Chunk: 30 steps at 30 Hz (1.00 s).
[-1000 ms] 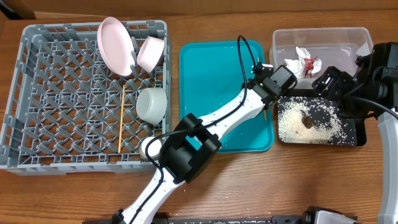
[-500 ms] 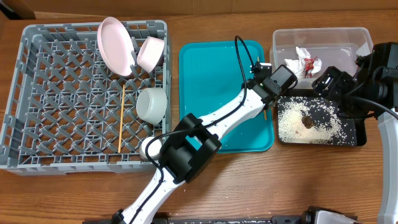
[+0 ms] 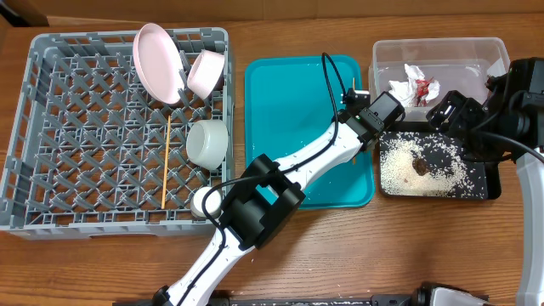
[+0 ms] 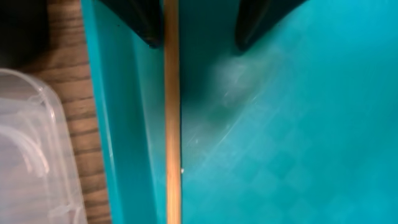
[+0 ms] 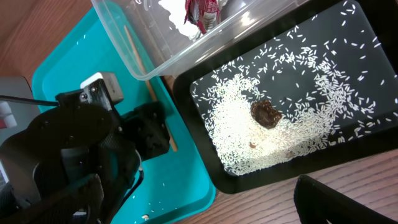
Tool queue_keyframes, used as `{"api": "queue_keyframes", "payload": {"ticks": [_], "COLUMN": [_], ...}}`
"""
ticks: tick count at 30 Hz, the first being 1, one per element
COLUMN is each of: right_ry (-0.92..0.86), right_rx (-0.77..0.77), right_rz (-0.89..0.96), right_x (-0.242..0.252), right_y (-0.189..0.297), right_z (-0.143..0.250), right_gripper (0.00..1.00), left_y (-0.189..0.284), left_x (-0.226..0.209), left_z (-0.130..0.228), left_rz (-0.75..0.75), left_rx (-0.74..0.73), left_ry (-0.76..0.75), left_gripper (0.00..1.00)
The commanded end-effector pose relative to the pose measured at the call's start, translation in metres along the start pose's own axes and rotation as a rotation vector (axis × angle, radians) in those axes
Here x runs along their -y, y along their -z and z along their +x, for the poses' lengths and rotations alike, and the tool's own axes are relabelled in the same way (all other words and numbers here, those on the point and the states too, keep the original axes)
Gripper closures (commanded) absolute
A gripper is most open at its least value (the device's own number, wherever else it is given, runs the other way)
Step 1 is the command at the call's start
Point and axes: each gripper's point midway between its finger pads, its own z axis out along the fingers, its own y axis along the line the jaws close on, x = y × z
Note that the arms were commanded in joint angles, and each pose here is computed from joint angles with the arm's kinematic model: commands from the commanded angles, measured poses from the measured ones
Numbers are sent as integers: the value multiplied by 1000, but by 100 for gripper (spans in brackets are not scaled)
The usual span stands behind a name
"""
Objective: Sort waste into correct bins and load items into the dishwasher
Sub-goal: 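Align the left gripper over the second chopstick on the tray and grasp it, then carry the chopstick to the rack and insert it upright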
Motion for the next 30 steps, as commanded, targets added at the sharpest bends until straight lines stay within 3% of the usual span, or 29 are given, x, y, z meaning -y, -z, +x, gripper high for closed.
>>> {"api": "queue_keyframes", "payload": {"ticks": [1, 4, 11, 16, 20, 26, 28, 30], "right_ry": [2, 2, 2, 2, 2, 2, 2, 2], "right_rx": [25, 25, 25, 25, 25, 25, 25, 25], "right_rz": [-3, -3, -2, -2, -3, -2, -3, -3], "right_x": [-1, -1, -1, -1, -1, -1, -1, -1], "right_y": [5, 5, 5, 5, 5, 5, 5, 5], "right_z": [-7, -7, -6, -6, -7, -6, -7, -7], "right_gripper": [0, 0, 0, 0, 0, 0, 0, 0], "left_y": [-8, -9, 18, 104, 185, 273, 285, 287], "left_x": [-4, -11, -32, -69, -116, -209, -242, -257], "left_z": [17, 15, -25, -85, -112, -114, -108, -102], "left_rz": [-28, -47, -95, -105, -124, -205, -242, -181], "left_rx": [-48, -48, 0, 34, 47, 27, -9, -54], "left_ry": [-15, -63, -151, -176, -209, -184, -139, -142], "left_gripper": [71, 96, 96, 96, 96, 96, 96, 96]}}
